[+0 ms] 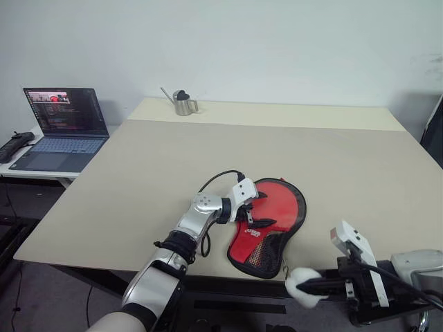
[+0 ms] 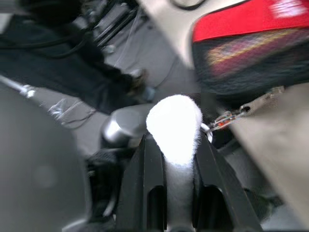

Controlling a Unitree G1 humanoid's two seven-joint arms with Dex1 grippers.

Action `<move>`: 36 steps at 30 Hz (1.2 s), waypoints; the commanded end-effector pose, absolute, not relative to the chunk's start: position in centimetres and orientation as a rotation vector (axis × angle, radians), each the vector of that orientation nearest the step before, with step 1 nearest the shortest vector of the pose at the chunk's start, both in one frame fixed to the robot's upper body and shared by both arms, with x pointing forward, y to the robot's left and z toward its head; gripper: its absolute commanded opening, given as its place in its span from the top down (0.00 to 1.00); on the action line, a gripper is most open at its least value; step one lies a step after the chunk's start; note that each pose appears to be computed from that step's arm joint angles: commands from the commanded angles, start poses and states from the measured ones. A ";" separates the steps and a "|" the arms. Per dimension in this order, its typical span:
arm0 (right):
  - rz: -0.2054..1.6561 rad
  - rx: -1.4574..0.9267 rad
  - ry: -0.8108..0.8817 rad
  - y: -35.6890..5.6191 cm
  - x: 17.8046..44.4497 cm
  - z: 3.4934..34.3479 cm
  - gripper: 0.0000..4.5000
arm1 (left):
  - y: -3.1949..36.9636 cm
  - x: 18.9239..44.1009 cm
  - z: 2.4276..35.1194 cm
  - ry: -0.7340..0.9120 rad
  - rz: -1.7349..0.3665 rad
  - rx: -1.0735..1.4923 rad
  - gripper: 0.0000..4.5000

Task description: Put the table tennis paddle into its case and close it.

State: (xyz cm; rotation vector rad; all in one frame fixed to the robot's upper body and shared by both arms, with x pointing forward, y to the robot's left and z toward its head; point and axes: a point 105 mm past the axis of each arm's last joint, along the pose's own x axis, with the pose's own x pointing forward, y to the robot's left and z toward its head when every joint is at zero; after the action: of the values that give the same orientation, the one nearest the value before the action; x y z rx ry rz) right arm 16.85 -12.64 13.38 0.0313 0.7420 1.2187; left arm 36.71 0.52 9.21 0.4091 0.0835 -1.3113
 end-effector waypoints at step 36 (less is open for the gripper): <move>1.066 0.030 0.428 -12.7 21.8 19.5 0.00 | -1.4 35.4 8.9 0.070 -1.345 0.349 0.00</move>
State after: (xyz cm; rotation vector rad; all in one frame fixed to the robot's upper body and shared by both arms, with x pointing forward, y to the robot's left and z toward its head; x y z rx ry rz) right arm 20.62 -12.03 18.63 0.0367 0.4867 1.1232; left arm 36.36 -0.75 9.26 0.3726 0.0592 -1.2968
